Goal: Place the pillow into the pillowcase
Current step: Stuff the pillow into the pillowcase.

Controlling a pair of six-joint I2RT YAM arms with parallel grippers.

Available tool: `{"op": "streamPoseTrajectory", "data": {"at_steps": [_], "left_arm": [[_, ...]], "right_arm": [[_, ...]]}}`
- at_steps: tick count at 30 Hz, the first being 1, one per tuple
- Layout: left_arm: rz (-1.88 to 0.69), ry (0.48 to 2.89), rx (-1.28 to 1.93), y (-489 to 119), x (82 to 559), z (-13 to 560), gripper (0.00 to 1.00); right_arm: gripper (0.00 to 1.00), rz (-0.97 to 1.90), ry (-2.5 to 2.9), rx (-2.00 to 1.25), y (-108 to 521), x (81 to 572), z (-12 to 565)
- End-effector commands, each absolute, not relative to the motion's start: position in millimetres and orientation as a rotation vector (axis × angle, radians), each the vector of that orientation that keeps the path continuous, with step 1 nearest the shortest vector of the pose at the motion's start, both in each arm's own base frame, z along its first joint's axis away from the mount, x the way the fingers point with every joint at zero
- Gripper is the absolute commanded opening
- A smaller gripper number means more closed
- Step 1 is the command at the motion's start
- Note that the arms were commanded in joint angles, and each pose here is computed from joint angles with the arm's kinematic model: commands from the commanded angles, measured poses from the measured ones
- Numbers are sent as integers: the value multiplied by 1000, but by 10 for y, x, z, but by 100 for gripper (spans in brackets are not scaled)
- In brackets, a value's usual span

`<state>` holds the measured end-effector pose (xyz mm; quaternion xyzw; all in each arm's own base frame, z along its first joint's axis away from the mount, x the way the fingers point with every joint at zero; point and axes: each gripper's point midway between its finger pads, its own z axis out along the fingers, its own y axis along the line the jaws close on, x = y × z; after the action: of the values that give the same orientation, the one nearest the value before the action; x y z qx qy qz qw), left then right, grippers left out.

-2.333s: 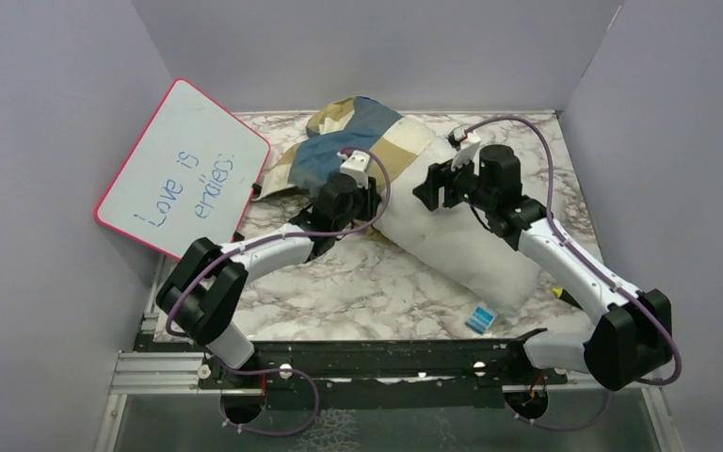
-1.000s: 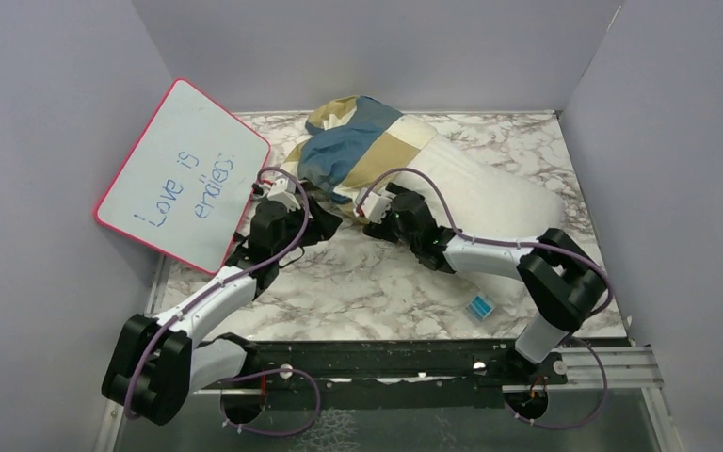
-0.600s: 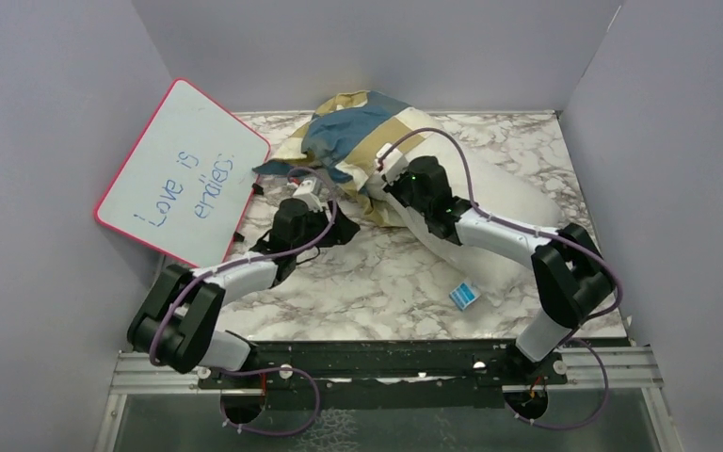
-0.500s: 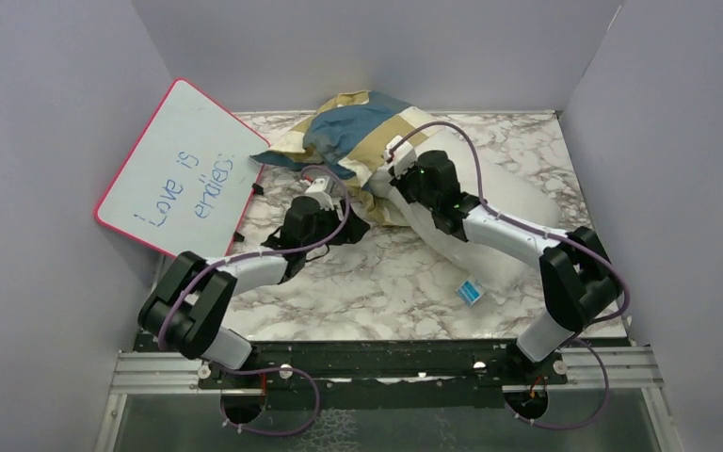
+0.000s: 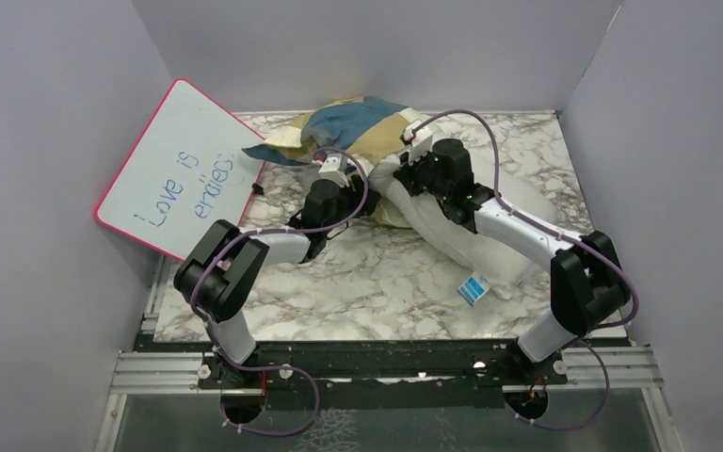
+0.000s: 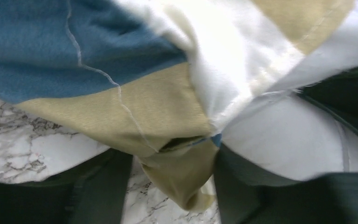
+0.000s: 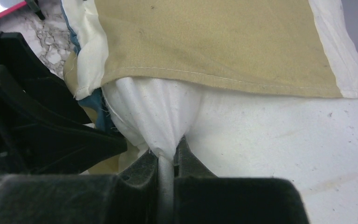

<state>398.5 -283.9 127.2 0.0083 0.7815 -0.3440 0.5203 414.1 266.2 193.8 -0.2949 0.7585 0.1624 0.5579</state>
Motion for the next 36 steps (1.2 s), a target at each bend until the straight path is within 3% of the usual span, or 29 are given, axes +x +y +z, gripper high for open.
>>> {"op": "streamPoseTrajectory", "data": {"at_steps": [1, 4, 7, 15, 22, 32, 36], "left_arm": [[-802, 1833, -37, -2876, 4052, 1312, 47], [-818, 1812, -14, -2954, 3923, 1423, 18], [-824, 1778, 45, -3107, 3704, 1566, 0], [-858, 1742, 121, -3417, 3276, 1676, 0], [-935, 1782, 168, -3736, 3059, 1313, 0], [-983, 1760, 153, -3752, 3023, 1337, 0], [-996, 1798, 155, -3710, 2931, 1219, 0]], "right_arm": [[0, 545, 1638, -602, 2860, 4137, 2561], [0, 575, 1625, -545, 2900, 4201, 2521], [0, 601, 1610, -487, 2944, 4300, 2457], [0, 660, 1605, -338, 3013, 4497, 2295], [0, 677, 1618, -230, 2944, 4510, 2025], [1, 717, 1674, -374, 2936, 4145, 1549], [7, 682, 1767, -415, 2824, 3967, 1234]]}}
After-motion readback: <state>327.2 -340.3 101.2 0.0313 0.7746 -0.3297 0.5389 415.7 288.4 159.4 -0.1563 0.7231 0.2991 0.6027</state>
